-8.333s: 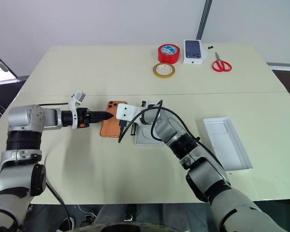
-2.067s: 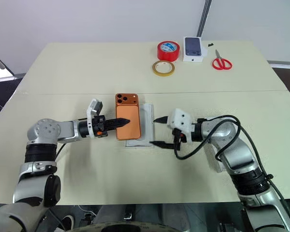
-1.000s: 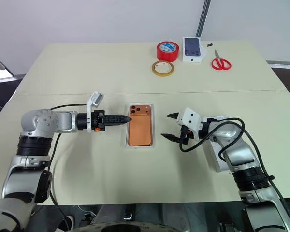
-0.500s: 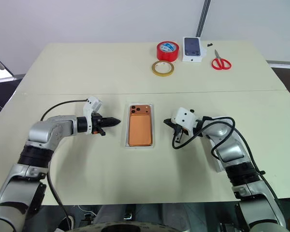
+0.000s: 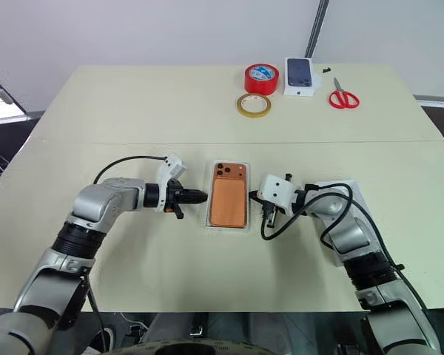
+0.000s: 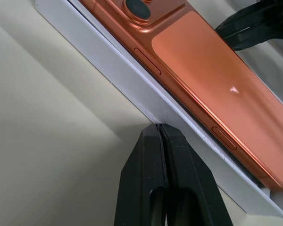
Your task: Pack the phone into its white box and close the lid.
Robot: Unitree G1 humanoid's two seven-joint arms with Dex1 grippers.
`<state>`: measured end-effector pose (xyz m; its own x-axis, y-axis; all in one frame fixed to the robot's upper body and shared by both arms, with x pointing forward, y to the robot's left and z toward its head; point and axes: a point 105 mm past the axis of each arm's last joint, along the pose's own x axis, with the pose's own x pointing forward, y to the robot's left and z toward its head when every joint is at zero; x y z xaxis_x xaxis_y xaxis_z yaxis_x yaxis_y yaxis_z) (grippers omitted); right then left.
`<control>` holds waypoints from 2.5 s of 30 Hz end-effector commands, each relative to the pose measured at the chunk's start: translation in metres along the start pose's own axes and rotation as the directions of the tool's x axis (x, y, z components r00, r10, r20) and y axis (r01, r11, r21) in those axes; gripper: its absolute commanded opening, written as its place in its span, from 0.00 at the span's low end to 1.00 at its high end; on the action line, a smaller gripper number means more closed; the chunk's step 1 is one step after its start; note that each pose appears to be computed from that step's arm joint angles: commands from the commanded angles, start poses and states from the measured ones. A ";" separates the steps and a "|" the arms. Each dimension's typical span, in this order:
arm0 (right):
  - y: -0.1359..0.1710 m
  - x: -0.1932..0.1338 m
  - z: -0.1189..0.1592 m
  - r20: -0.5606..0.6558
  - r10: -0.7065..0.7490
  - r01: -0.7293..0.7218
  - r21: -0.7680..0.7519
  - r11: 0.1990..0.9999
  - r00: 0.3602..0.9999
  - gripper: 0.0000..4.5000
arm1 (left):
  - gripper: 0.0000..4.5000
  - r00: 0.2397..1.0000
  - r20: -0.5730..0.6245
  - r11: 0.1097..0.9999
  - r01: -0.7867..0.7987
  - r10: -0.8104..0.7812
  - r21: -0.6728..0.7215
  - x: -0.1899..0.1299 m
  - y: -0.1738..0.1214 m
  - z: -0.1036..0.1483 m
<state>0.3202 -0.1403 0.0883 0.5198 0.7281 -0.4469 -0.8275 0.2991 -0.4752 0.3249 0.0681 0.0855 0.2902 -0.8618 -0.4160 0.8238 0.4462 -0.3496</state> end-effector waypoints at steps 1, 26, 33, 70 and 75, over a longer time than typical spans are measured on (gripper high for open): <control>-0.004 -0.016 0.012 0.025 -0.016 0.017 -0.043 0.999 1.000 0.00 | 0.02 0.987 0.014 0.987 0.161 -0.161 0.007 0.023 -0.037 0.005; 0.002 -0.079 -0.021 -0.139 -0.052 0.059 0.047 0.997 0.989 0.00 | 0.02 0.967 0.021 0.967 0.254 -0.255 0.034 0.060 -0.059 0.010; 0.004 -0.083 -0.025 -0.164 -0.033 0.039 0.035 0.999 0.986 0.00 | 0.02 0.982 0.027 0.981 0.187 -0.189 0.048 0.052 -0.039 0.012; 0.027 -0.136 -0.008 -0.260 -0.316 0.409 0.555 0.724 0.912 0.76 | 0.96 0.910 0.324 0.850 0.053 -0.257 0.525 -0.071 -0.025 0.039; 0.053 -0.146 -0.018 -0.385 -0.389 0.540 0.475 0.694 0.837 0.76 | 0.96 0.909 0.320 0.820 0.040 -0.267 0.570 -0.075 -0.022 0.031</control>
<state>0.2025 -0.2427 0.0959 0.7834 0.2982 -0.5454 -0.4215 0.8997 -0.1136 0.3005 0.1093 0.1465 0.1901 -0.9813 -0.0292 0.9727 0.1843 0.1409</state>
